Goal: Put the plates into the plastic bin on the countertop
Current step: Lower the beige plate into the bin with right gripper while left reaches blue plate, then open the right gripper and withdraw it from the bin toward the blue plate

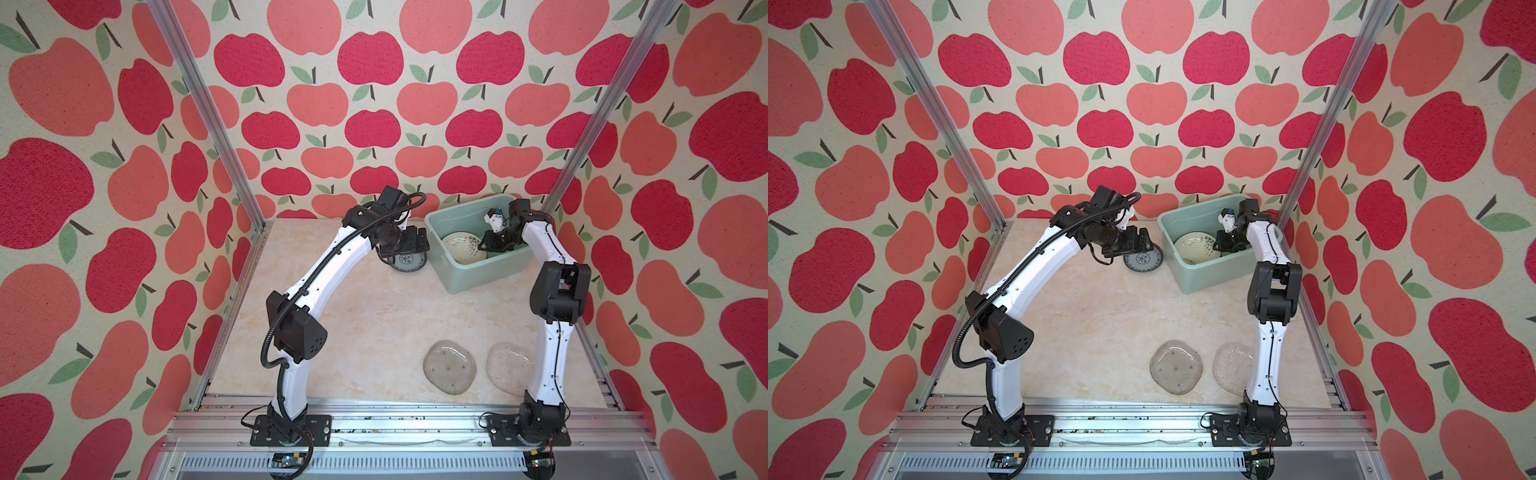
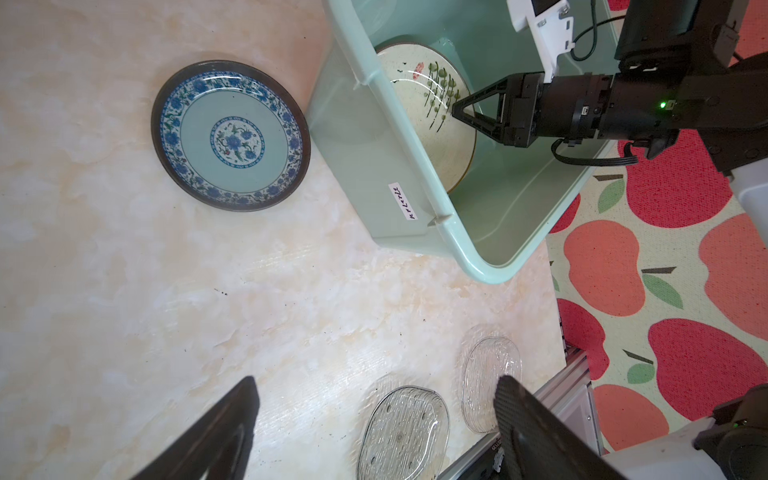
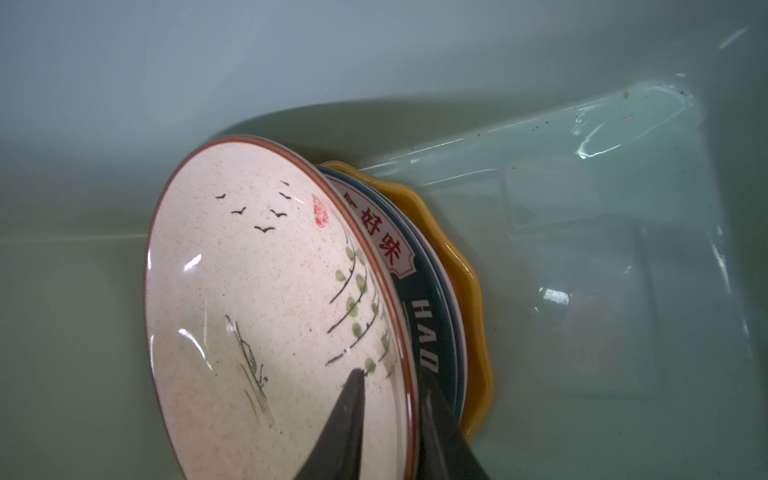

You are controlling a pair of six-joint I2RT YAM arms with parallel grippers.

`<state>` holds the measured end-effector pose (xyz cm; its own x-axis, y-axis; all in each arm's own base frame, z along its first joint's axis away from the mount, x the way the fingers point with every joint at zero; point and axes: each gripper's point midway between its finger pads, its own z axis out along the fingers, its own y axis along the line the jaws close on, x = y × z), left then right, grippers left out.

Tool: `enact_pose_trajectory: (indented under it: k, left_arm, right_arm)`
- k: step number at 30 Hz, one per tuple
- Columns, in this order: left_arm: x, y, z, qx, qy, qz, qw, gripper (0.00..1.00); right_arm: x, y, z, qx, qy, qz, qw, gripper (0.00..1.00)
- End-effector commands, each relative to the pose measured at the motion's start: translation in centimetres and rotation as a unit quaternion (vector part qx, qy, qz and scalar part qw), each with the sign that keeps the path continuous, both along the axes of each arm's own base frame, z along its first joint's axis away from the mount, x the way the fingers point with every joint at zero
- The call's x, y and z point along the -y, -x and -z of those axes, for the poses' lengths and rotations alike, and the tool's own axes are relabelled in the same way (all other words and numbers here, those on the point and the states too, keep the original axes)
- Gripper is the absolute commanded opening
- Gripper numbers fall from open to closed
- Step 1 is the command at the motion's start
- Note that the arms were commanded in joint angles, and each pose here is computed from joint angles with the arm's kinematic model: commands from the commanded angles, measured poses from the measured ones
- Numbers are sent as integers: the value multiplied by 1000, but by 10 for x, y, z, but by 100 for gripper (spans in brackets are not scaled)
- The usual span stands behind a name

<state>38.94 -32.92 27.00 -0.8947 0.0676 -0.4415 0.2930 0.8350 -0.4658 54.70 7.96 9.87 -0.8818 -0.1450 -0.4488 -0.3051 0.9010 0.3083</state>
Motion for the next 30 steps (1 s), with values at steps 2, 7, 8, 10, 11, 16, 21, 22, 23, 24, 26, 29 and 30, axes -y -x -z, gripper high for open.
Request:
enact_pose_trajectory:
  k: [2, 7, 8, 10, 11, 16, 21, 22, 23, 24, 26, 29, 30]
  left_arm:
    - [-3, 0, 4, -2, -17, -1, 1000, 91]
    - [-7, -4, 6, -1, -25, -18, 1000, 91]
    - [-10, -5, 7, -2, -29, -26, 999, 91]
    - [-15, -8, 9, -4, -35, -43, 998, 92]
    - [-17, -9, 10, -5, -37, -50, 998, 92]
    - [-37, -18, 16, -4, -63, -98, 993, 93]
    - [-56, -29, 23, 2, -67, -131, 989, 94]
    - [-60, -32, 24, 1, -61, -136, 989, 94]
    - [-63, -36, 24, -1, -53, -141, 989, 94]
    - [-67, -39, 24, -2, -42, -144, 989, 95]
    - [-74, -47, 26, -2, -21, -148, 989, 95]
    - [-81, -59, 30, 0, 25, -139, 990, 96]
    - [-83, -64, 31, 2, 44, -134, 990, 96]
  right_arm:
    - [-2, 4, 9, -10, -1, -5, 1000, 28]
    - [-2, 6, 10, -13, 3, -2, 1000, 34]
    - [-1, 6, 7, -12, 4, -1, 1000, 37]
    - [1, 6, -1, -6, 8, 4, 1000, 42]
    - [1, 6, -6, -2, 10, 6, 1000, 44]
    - [6, 5, -54, 43, 12, 26, 999, 62]
    - [-2, 7, -128, 112, -30, 45, 992, 79]
    - [-6, 10, -143, 123, -49, 49, 990, 80]
    - [-9, 13, -156, 133, -64, 54, 988, 80]
    - [-13, 17, -170, 142, -84, 60, 984, 81]
    - [-19, 28, -190, 161, -120, 69, 977, 84]
    - [-27, 49, -215, 195, -180, 84, 961, 87]
    - [-30, 57, -223, 208, -202, 87, 953, 87]
